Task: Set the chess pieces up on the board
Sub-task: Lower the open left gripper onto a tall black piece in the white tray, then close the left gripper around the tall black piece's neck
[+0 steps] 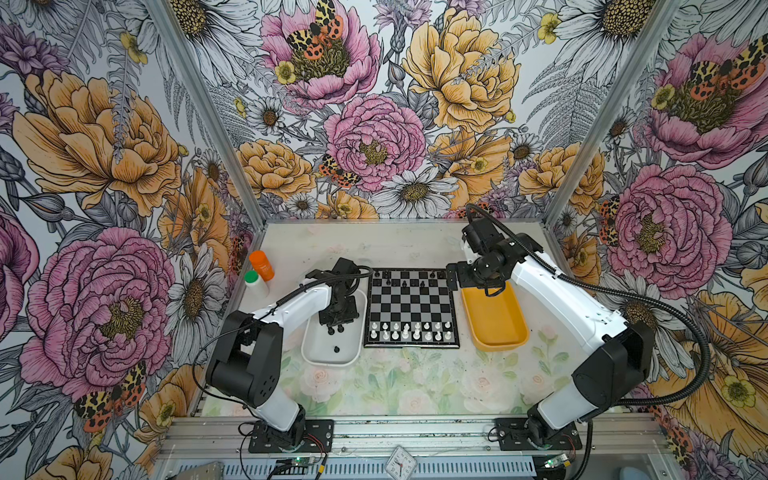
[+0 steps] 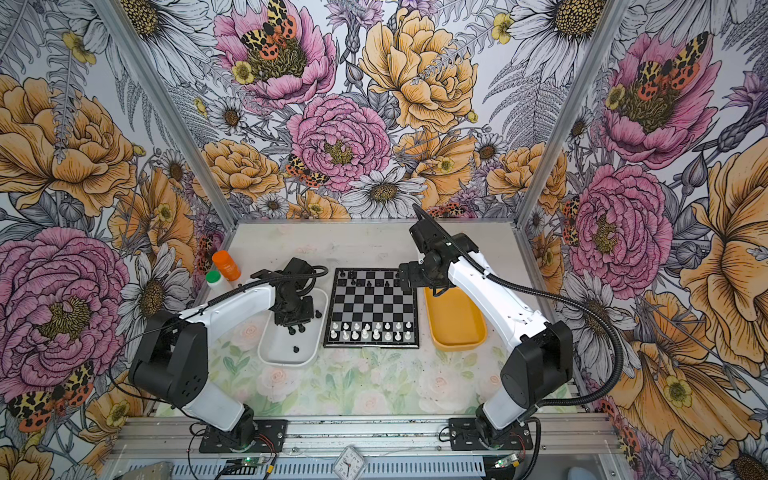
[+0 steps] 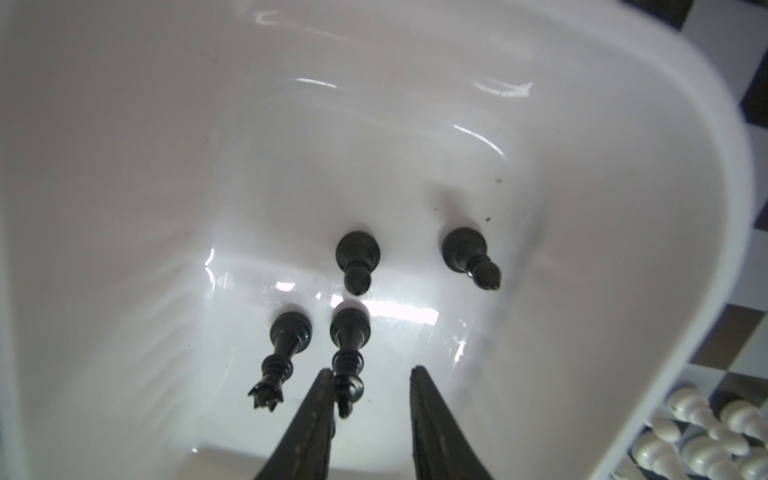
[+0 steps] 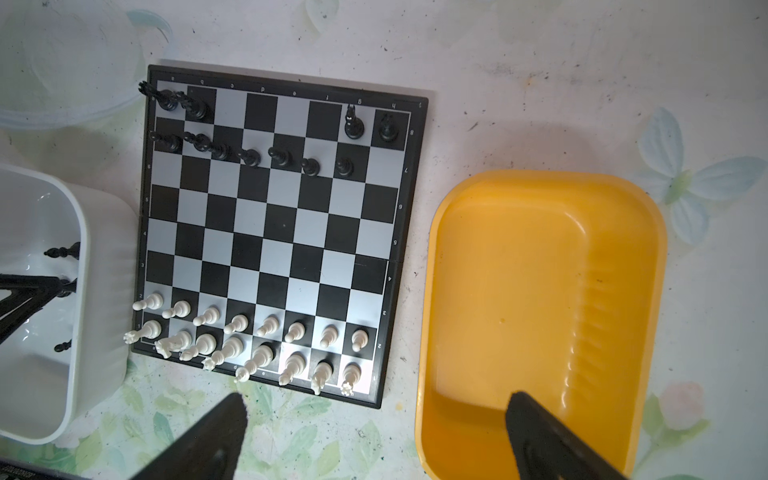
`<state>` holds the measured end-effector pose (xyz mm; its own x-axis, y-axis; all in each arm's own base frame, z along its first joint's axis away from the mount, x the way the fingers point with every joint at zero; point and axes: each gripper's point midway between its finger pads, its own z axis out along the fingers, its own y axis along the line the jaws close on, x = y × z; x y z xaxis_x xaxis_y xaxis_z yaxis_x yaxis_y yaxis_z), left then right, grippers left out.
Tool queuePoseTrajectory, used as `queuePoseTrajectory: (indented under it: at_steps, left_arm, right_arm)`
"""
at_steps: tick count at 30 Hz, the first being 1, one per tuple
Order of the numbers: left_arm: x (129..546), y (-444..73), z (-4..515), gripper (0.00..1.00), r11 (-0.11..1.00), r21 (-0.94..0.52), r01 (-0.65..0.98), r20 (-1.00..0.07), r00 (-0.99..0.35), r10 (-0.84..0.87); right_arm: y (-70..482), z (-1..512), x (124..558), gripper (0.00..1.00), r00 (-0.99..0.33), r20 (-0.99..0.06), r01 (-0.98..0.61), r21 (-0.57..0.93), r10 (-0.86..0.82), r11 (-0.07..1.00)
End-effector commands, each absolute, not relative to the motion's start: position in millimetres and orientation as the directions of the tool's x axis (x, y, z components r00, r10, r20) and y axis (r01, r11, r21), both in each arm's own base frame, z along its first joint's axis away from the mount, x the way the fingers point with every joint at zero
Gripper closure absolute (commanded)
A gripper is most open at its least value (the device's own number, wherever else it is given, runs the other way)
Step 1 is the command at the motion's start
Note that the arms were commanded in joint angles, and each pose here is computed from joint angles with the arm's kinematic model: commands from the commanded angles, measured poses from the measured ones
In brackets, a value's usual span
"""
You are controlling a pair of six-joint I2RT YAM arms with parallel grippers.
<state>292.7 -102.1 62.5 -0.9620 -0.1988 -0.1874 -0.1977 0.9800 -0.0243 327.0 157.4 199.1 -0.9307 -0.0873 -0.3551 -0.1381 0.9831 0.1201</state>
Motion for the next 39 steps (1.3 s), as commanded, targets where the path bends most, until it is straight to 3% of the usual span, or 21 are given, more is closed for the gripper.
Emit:
queuePoseTrajectory:
  at_steps: [1,8,39]
  left_arm:
    - [299.9,-99.1,69.9,0.64,0.981,-0.025,-0.191,-0.218,-0.957,-0.192]
    - [302.7,-99.5,73.0,0.61,0.983,-0.027,-0.184,-0.228,-0.956,-0.186]
    - [304.7,-96.4,63.3,0.67,0.986,-0.004,-0.164,-0.198,-0.967,-0.162]
  right_arm:
    - [154.6,209.8,326.1,0.0,-0.922,-0.383,-0.12,0.138,-0.058,0.983]
    - [154.5,210.5,326.7,0.0,-0.921,-0.385,-0.117,0.139,-0.055,0.983]
    - [155.8,210.8,329.2,0.0,-0.923,-0.383,-0.107,0.143,-0.044,0.984]
